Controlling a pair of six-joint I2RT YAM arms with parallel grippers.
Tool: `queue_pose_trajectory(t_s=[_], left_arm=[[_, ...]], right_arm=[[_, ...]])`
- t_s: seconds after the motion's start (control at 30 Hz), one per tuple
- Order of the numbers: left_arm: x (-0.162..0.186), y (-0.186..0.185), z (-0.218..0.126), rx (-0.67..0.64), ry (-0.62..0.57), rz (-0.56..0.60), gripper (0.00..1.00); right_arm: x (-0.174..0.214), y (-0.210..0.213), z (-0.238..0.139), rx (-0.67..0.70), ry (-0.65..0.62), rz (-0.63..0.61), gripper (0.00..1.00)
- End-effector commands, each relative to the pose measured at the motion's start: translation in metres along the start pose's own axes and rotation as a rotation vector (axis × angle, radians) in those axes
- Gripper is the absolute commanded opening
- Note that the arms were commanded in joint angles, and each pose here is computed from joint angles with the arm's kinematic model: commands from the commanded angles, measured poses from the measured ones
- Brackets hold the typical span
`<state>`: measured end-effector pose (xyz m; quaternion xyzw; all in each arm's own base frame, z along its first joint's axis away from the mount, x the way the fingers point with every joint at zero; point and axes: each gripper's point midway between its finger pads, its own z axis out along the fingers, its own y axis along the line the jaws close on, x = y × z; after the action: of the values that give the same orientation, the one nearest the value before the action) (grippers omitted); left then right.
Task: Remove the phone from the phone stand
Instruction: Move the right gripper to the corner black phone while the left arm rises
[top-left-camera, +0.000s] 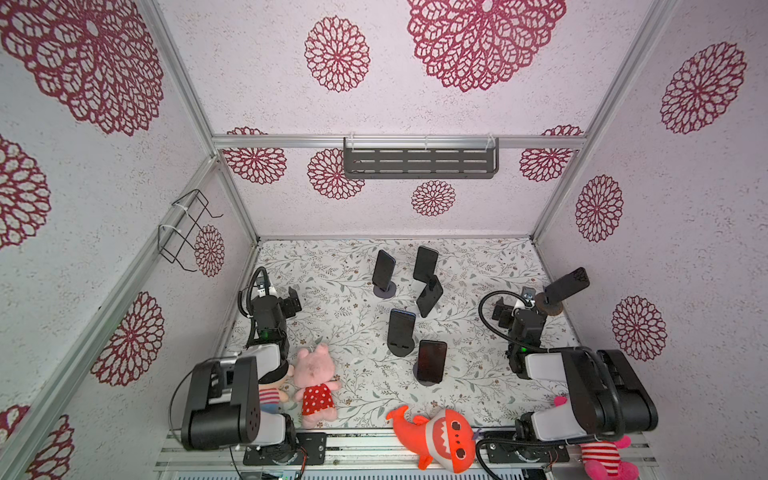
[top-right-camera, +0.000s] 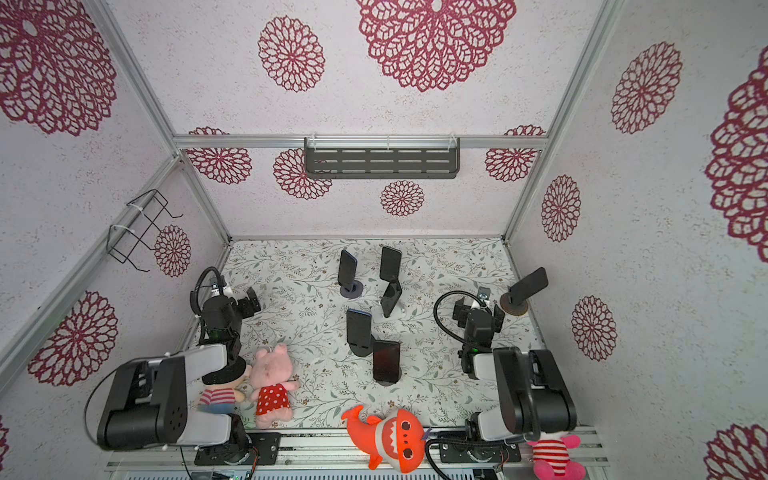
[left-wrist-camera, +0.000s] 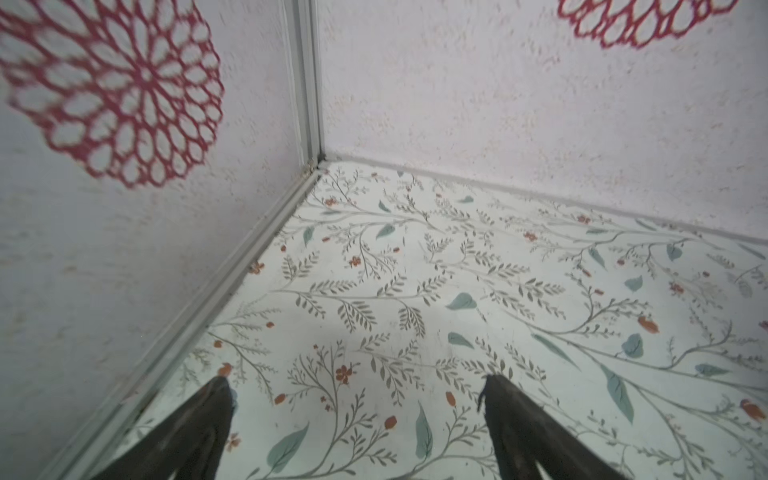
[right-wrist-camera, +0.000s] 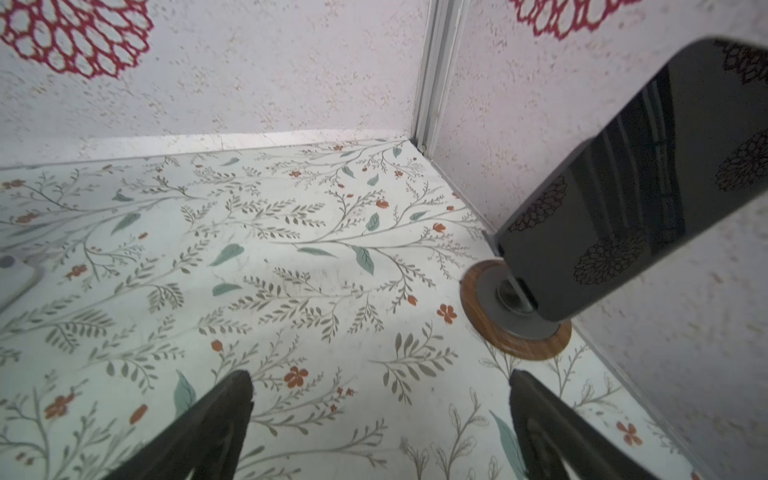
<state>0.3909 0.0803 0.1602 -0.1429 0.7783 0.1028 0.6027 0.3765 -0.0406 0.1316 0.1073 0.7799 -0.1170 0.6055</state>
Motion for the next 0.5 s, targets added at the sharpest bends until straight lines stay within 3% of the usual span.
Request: queue_pose_trajectory(t_s=[0.0,0.23,0.47], left_arm=[[-0.050,-0.006,-0.020,-0.025,-0.054,-0.017,0.97],[-0.111,-0.046,-0.038,0.029,0.102,-0.007,0.97],[-0.145,-0.120,-0.056,0.365,0.302,0.050,0.97]], right_arm=[[-0.039,0.002,-0.008,-0.013,0.032,-0.011,0.99],[-0.101,-0.005,-0.039,0.001,0.271,0.045,0.99],[-0.141,-0.029,-0.058,0.029,0.439,0.081,0.98]])
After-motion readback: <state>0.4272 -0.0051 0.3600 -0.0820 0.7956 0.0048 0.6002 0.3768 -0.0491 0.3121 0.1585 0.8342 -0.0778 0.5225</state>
